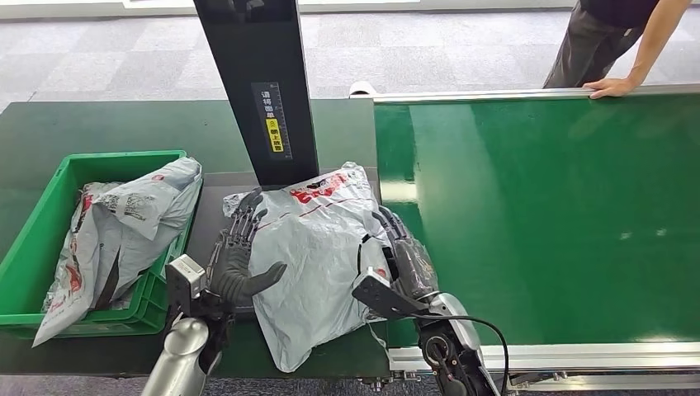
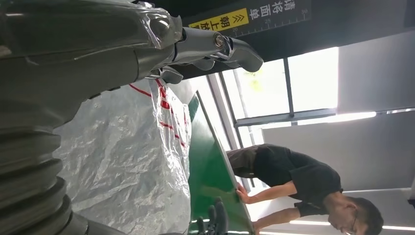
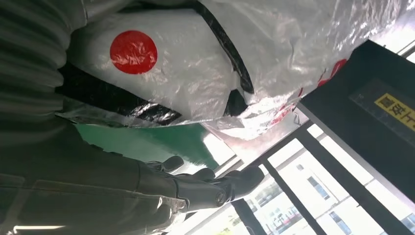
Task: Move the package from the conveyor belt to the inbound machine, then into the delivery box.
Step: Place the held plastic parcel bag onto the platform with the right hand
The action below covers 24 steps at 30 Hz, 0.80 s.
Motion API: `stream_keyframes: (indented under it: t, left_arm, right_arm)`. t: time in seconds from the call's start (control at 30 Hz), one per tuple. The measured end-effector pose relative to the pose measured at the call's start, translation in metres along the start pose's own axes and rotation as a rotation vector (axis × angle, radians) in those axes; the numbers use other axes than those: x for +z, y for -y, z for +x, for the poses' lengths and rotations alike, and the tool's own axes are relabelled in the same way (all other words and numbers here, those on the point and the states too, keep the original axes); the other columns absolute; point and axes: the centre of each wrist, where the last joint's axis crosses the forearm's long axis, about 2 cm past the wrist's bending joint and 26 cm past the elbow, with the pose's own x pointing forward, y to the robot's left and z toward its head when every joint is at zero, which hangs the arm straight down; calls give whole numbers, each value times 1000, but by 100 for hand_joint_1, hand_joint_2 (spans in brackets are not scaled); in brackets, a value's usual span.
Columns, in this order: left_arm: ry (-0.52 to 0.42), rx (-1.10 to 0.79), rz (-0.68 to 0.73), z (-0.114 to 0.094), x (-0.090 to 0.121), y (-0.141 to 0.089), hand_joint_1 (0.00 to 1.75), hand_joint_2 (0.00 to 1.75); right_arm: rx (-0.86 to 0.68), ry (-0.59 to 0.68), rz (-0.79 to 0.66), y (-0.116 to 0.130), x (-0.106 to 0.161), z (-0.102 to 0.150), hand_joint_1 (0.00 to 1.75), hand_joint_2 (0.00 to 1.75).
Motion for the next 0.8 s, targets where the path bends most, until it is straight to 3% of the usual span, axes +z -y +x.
stream_keyframes:
  t: [0.07, 0.23, 0.3, 0.57, 0.8]
  left_arm:
    - [-2, -7, -1, 0, 0, 1, 0, 175]
    - [-15, -14, 20, 1, 6, 3, 0, 175]
    - [-24, -24, 21, 0, 11, 1, 0, 175]
    - [-43, -117, 12, -1, 17, 1, 0, 175]
    - [-161, -340, -44, 0, 17, 5, 0, 175]
  right_arm:
    - [-64, 4, -38, 3, 1, 1, 0, 175]
    - [-458, 77, -142, 16, 4, -3, 0, 175]
    - [-526, 104, -204, 22, 6, -4, 0, 175]
    - [-525, 136, -410, 51, 16, -5, 0, 175]
    - [-497, 173, -511, 62, 21, -5, 0, 175]
